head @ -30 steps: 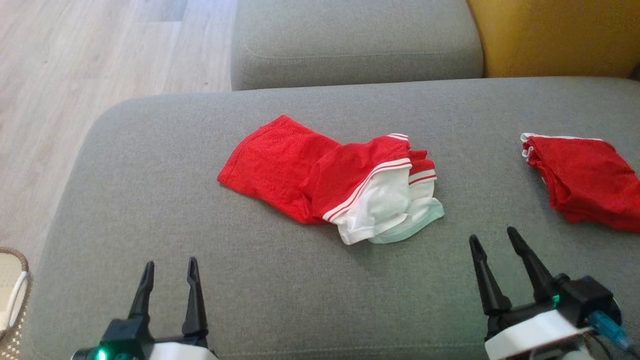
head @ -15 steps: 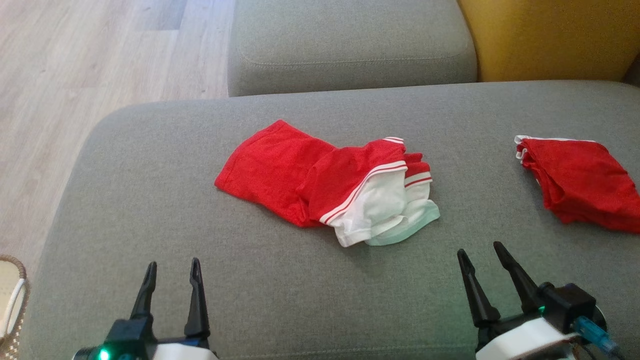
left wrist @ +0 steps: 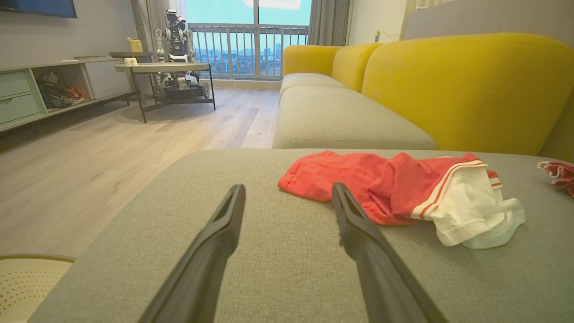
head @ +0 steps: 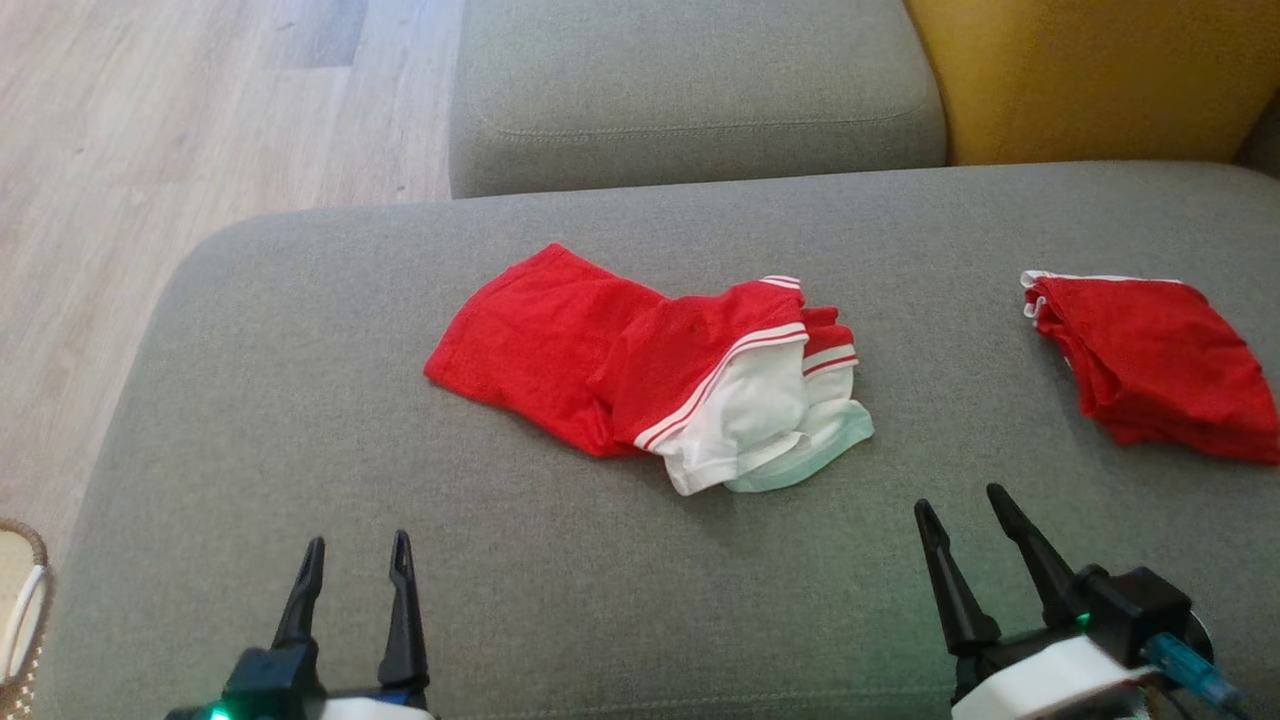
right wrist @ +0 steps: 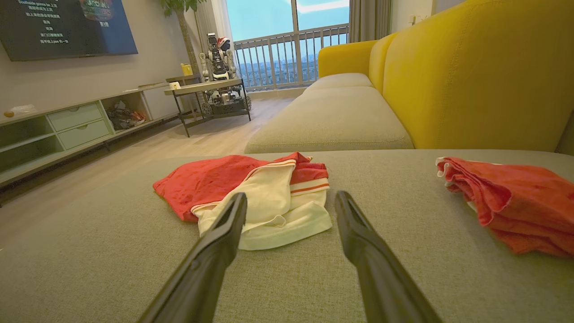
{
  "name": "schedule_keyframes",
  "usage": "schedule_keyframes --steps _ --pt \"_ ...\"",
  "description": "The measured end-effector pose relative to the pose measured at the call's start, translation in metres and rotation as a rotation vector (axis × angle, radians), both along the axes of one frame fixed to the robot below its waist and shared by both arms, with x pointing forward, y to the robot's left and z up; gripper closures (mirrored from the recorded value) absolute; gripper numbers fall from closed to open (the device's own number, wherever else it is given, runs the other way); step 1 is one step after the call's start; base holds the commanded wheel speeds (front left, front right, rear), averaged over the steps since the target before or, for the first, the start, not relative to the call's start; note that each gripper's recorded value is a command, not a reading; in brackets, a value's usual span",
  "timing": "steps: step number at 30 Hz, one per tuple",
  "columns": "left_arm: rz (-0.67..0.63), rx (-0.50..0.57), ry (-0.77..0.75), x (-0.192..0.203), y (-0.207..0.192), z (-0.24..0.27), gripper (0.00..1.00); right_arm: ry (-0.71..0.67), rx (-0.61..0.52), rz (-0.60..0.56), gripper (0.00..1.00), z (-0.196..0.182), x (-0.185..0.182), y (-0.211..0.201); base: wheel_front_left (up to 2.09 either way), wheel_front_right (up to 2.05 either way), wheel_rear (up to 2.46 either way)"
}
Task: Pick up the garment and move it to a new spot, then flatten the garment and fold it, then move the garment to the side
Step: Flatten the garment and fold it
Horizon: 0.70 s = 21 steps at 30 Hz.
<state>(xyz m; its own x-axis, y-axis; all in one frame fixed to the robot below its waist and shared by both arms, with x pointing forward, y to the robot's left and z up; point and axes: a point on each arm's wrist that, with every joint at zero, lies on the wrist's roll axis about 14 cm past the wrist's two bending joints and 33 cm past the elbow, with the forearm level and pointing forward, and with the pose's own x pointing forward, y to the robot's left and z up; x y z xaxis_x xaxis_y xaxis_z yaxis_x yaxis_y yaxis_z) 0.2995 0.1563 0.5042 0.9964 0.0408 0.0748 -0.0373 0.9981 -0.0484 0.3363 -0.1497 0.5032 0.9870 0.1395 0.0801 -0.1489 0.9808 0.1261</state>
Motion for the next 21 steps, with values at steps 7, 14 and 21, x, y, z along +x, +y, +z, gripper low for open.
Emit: schedule_keyframes --steps 7,14,21 --pt "-0.006 0.001 0.011 0.000 -0.003 -0.003 0.00 0.002 0.001 -0.009 0.00 -0.001 -0.001 -0.003 0.00 0.00 0.00" --pt "-0.045 0.004 0.047 0.004 -0.015 -0.014 0.00 0.020 0.000 -0.019 0.00 -0.006 -0.001 -0.006 0.00 0.00 0.00" --pt "-0.250 0.040 -0.012 0.053 -0.070 0.004 0.00 0.068 -0.016 -0.015 0.00 -0.021 0.002 -0.004 0.00 0.00 0.00"
